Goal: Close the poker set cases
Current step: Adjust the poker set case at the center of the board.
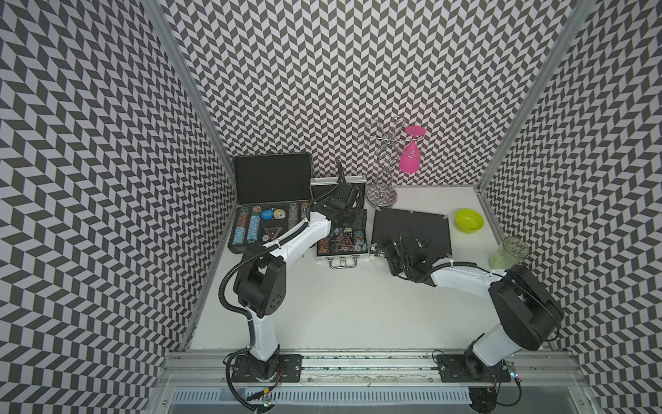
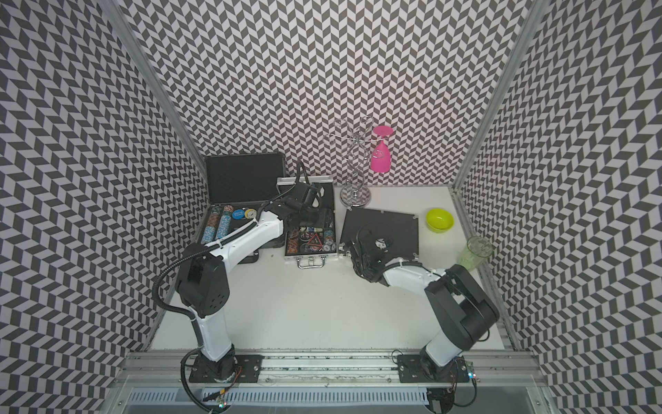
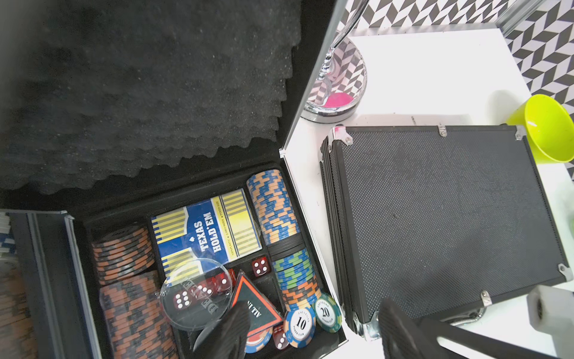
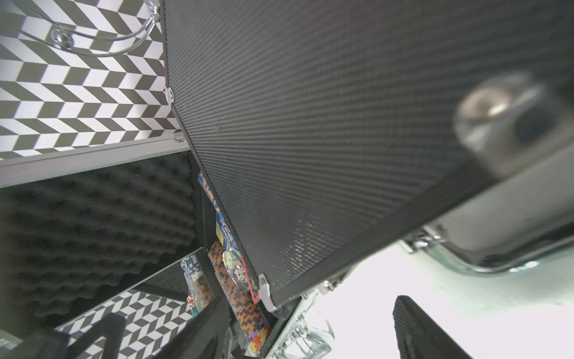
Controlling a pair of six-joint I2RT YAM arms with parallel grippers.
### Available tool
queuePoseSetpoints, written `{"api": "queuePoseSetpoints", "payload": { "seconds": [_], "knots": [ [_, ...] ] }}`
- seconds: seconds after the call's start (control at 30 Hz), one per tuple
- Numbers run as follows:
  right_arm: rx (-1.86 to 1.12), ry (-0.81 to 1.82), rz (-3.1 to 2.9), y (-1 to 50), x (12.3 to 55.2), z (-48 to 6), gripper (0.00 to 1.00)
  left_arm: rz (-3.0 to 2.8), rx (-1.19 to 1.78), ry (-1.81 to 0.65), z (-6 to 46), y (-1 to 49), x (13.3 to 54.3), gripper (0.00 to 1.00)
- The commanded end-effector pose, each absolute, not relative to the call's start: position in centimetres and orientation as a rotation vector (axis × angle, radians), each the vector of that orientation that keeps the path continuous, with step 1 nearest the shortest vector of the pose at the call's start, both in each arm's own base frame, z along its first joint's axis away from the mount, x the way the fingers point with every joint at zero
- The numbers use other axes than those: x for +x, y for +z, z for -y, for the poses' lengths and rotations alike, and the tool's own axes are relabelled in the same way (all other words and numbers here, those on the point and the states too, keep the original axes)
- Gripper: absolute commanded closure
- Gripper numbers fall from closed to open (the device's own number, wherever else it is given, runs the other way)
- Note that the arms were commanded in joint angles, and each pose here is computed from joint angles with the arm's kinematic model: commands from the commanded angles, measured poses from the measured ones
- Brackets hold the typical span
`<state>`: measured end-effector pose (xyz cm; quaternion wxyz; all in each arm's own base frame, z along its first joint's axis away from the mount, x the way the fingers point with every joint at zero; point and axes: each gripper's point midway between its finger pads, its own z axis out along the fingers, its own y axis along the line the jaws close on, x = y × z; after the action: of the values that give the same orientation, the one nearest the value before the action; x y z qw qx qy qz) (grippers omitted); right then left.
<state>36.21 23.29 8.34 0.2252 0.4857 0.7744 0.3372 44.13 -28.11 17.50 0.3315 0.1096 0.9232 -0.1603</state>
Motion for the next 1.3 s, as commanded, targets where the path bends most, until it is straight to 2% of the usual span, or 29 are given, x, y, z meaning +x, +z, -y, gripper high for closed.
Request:
{"api": "queuePoseSetpoints", "payload": {
  "seconds": [0.0,0.4,0.77,1.03,1.27],
  "knots": [
    [1.434,0.951,-2.04,8.8,37.3,-24.0,0.16,-2.38,0.242,-0.404,26.5,19.4,44.3,0.31],
    [1.527,0.91,-1.977,5.9,37.4,-23.6,0.17,-2.347,0.198,-0.418,24.7,21.3,44.8,0.3],
    [1.582,0.935,-1.955,4.3,37.8,-24.6,0.21,-2.359,0.197,-0.412,24.6,20.6,44.7,0.3],
    [1.621,0.933,-1.939,3.4,37.6,-24.5,0.26,-2.35,0.197,-0.413,24.6,21.0,45.0,0.3],
    [1.636,0.933,-1.932,3.2,37.5,-24.3,0.37,-2.353,0.198,-0.405,24.5,20.7,45.0,0.31]
  ]
}}
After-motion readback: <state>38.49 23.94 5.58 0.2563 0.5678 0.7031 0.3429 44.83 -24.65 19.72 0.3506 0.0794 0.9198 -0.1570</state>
